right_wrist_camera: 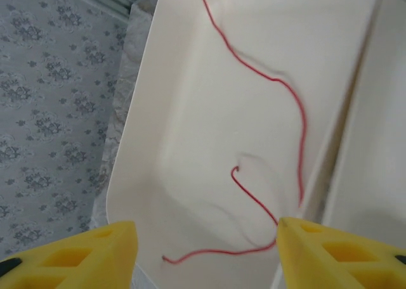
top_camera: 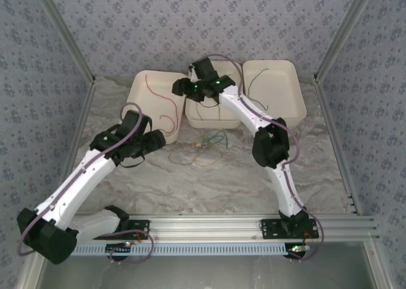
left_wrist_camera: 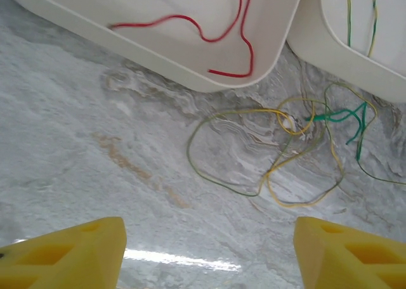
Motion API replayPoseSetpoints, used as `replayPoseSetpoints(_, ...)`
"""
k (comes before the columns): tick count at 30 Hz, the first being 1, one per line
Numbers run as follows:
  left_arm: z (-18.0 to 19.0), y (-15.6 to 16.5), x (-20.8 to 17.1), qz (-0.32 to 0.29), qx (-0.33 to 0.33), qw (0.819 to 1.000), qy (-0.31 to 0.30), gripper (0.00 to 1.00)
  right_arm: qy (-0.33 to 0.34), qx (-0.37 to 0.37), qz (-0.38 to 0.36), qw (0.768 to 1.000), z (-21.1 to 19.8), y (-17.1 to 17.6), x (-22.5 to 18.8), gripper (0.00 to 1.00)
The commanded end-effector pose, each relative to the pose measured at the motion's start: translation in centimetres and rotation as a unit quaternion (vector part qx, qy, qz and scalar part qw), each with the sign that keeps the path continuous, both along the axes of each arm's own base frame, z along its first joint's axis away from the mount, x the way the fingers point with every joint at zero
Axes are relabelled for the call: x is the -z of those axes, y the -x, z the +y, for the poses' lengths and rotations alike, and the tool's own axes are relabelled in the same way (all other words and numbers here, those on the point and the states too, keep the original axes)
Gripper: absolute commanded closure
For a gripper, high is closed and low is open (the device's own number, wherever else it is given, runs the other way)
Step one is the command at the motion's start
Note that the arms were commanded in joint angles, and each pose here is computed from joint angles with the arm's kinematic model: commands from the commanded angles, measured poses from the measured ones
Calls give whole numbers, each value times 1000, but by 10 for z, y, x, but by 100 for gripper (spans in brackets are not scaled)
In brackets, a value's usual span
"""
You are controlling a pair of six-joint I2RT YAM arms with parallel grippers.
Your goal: Untangle the cables
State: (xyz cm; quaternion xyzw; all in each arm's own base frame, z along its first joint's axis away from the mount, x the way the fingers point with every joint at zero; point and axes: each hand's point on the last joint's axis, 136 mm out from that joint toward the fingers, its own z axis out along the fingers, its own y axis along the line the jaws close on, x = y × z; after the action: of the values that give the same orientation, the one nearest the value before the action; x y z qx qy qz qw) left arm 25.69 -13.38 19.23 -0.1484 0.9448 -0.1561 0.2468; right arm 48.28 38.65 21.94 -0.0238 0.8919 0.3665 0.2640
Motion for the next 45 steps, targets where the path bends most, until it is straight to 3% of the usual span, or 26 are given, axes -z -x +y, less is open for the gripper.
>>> replayPoseSetpoints(1,-29,-11,9,10,45,998,43,34,26,36,-44,998,-41,12,-29,42)
replayPoseSetpoints(7,-64,-24,34,19,98,994,53,46,65,149,0,987,-132,65,-13,51)
replayPoseSetpoints(11,-86,-23,51,35,141,989,37,50,86,226,127,962,-188,121,30,47)
replayPoseSetpoints(14,-97,-22,67,53,157,986,30,57,43,217,214,951,-186,153,59,52)
replayPoseSetpoints(17,-104,-25,80,68,151,985,41,63,31,191,234,953,-161,167,66,61)
replayPoseSetpoints(20,-113,-29,89,76,151,984,54,64,41,181,256,949,-141,170,78,63)
replayPoseSetpoints(25,-121,-33,101,87,156,982,59,68,52,210,321,922,-139,174,117,65)
replayPoseSetpoints(31,-127,-36,101,79,161,982,61,68,12,238,315,919,-130,136,130,64)
replayPoseSetpoints(36,-133,-34,105,81,173,980,54,68,16,259,349,901,-133,126,157,65)
replayPoseSetpoints(39,-138,-34,106,81,183,979,47,65,19,265,352,898,-135,122,165,65)
replayPoseSetpoints(45,-146,-36,115,90,197,976,19,48,31,272,362,891,-139,124,174,65)
